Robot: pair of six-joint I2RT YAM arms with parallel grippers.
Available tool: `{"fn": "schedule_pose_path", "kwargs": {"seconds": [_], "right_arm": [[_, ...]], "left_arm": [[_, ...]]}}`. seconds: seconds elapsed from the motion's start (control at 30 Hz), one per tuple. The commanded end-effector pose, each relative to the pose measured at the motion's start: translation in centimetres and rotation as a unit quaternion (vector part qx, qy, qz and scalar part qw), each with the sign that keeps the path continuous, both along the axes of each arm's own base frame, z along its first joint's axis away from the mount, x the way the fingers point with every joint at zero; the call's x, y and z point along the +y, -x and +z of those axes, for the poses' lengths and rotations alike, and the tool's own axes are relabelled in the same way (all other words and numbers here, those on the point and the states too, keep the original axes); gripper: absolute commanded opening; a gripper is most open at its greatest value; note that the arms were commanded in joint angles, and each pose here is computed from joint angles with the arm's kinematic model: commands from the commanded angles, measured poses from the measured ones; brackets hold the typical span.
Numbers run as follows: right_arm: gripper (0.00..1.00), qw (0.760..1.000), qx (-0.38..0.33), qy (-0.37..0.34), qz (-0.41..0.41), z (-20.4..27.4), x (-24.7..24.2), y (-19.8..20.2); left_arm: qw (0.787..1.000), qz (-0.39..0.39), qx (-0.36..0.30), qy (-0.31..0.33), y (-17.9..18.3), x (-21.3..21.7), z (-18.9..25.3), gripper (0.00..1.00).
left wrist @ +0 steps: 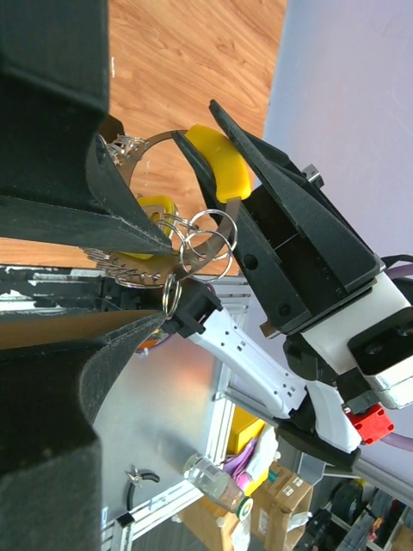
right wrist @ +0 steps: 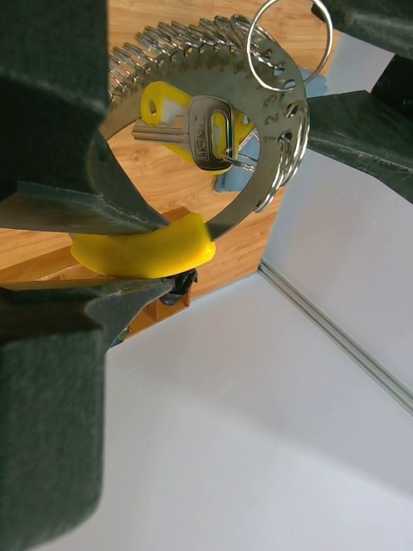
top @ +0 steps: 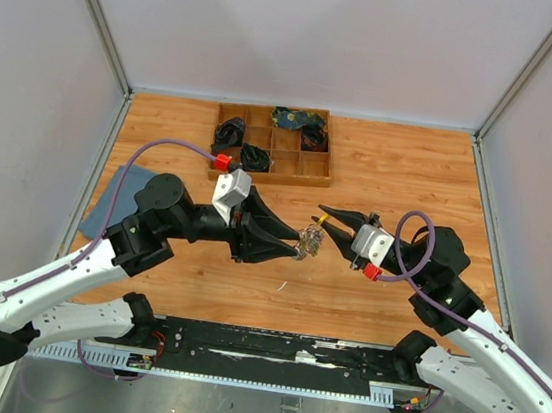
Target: Put the keys on the keyring
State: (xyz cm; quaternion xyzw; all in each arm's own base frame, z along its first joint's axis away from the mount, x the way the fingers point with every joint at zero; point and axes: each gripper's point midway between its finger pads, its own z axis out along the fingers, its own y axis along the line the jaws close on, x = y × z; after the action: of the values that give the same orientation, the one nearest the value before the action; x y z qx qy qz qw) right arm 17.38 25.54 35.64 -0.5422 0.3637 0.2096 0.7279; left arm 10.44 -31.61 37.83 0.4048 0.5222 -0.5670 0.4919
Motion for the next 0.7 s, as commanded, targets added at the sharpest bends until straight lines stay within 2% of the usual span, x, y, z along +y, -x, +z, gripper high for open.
{"fn": "schedule_pose_path", "kwargs": {"seconds": [0.0, 0.67], "right_arm": [[0.01, 0.998, -0.047, -0.042, 0.014, 3.4, -0.4, 1.3], [0.01, 0.982, -0.171, -0.062, 0.049, 4.1, -0.5, 3.4]], "left_arm": [[1.0, -0.005, -0.021, 0.015, 0.7, 0.5, 0.9, 0.37], [0.999, -0.031, -0.03, 0.03, 2.0, 1.0, 2.2, 0.3]]}}
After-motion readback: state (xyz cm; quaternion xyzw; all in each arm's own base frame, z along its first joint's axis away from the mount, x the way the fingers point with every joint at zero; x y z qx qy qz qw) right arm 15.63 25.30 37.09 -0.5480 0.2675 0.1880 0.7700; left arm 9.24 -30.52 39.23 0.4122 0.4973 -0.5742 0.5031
